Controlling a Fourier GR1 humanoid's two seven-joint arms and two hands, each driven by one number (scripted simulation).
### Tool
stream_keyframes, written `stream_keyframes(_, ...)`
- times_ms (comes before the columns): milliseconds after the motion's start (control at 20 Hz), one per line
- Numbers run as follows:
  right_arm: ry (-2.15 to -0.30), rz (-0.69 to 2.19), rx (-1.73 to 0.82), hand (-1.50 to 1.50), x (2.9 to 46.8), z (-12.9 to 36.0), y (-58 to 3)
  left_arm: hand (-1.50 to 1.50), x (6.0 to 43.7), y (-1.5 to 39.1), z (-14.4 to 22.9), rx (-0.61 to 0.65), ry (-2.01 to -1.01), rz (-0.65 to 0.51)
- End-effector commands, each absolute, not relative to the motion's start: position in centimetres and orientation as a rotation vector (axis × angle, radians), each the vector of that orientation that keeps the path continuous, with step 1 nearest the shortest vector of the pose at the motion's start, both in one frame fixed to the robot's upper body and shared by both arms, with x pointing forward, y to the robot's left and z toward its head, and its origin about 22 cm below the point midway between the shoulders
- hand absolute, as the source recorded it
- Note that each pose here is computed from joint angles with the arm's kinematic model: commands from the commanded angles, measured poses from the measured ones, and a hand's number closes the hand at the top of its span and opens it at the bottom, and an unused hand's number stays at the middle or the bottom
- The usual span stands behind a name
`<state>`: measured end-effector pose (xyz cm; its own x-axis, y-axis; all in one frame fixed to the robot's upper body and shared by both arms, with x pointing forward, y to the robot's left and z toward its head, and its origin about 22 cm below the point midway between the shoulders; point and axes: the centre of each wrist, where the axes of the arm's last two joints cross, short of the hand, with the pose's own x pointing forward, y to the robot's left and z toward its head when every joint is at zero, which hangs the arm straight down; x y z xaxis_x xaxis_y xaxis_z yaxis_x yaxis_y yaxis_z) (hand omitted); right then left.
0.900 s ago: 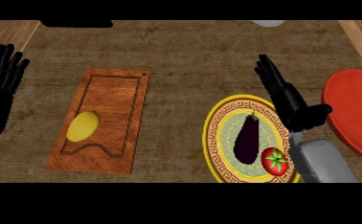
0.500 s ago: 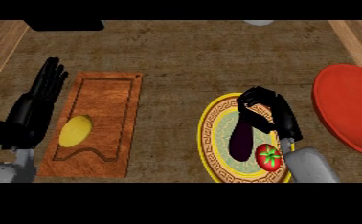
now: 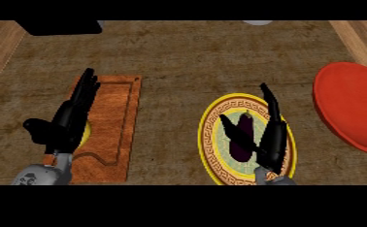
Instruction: Pick the eggplant from the plate and place it in the bowl
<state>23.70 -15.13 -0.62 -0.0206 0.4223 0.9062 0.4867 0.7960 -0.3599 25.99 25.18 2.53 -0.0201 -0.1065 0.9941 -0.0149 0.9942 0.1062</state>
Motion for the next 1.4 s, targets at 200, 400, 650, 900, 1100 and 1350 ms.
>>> stream_keyframes(200, -1.496, -0.035, -1.004, -1.50, 22.2, 2.1, -14.8, 0.00, 25.9, 23.7, 2.6, 0.104, -1.582, -0.080)
stream_keyframes(400, -1.355, -0.022, -1.015, -1.50, 22.1, 7.1, -15.3, 0.00, 26.5, 23.4, 3.4, 0.084, -1.583, -0.092)
stream_keyframes(650, -1.166, 0.050, -0.942, -1.50, 23.9, 10.6, -13.5, 0.00, 27.7, 21.7, 4.1, 0.091, -1.607, -0.110)
stream_keyframes(900, -1.004, 0.089, -0.876, -1.50, 23.2, 11.8, -12.2, 0.00, 27.3, 22.6, 3.7, 0.054, -1.584, -0.106)
stream_keyframes(1100, -0.923, 0.118, -0.829, -1.50, 24.2, 10.0, -14.4, 0.00, 27.2, 20.6, 3.0, 0.059, -1.589, -0.108)
stream_keyframes(1350, -0.925, 0.123, -0.801, -1.50, 21.7, 8.3, -14.5, 0.00, 26.9, 21.3, 3.0, 0.073, -1.579, -0.098)
